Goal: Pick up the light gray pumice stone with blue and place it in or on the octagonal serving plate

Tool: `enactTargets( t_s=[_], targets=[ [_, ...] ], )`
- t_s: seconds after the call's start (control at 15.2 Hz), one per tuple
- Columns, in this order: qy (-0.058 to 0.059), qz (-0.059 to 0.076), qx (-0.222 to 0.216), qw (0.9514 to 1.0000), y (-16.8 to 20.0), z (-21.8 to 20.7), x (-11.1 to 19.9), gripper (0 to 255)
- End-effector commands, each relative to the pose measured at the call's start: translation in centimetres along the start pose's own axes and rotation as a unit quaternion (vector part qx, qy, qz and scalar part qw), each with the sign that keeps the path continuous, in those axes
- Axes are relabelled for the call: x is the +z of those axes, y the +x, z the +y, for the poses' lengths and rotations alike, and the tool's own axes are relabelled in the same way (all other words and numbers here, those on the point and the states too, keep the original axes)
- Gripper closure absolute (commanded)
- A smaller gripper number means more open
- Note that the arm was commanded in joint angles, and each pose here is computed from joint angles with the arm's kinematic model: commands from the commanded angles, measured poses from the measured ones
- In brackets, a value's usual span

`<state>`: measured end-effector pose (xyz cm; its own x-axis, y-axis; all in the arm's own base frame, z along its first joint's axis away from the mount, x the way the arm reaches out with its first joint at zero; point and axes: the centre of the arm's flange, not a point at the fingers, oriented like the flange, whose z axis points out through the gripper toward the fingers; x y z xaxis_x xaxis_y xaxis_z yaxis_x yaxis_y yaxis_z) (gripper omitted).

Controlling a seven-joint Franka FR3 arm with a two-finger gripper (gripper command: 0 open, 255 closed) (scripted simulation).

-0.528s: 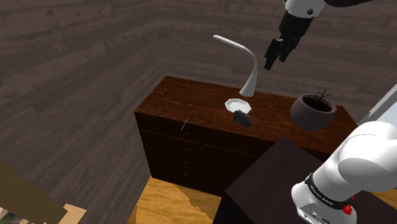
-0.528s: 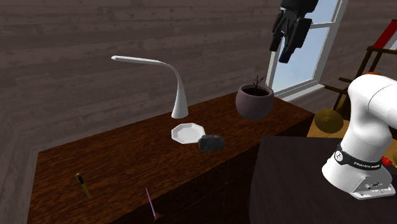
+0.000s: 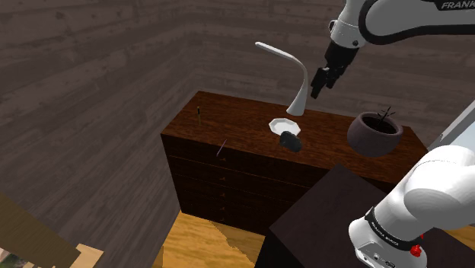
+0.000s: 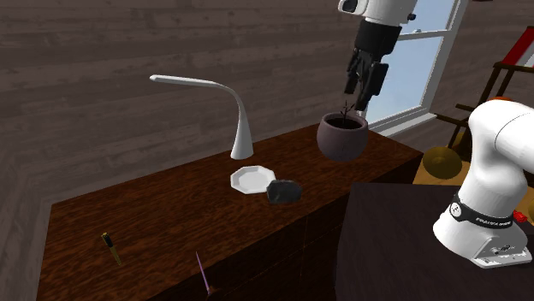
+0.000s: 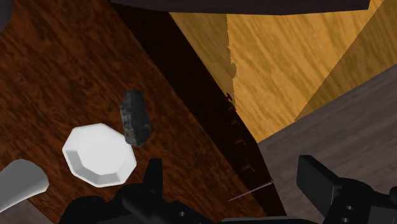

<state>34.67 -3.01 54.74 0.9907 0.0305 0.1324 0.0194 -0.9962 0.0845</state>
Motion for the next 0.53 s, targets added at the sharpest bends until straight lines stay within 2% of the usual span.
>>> enactTargets(
  t_s=[0.0,0.46],
  targets=[
    [0.002,0.000,-0.005,1.0000,0.9,1.1,2.5,0],
    [0.008,-0.002,-0.019,0.9998,2.6,4.7,11.0,0]
  ],
)
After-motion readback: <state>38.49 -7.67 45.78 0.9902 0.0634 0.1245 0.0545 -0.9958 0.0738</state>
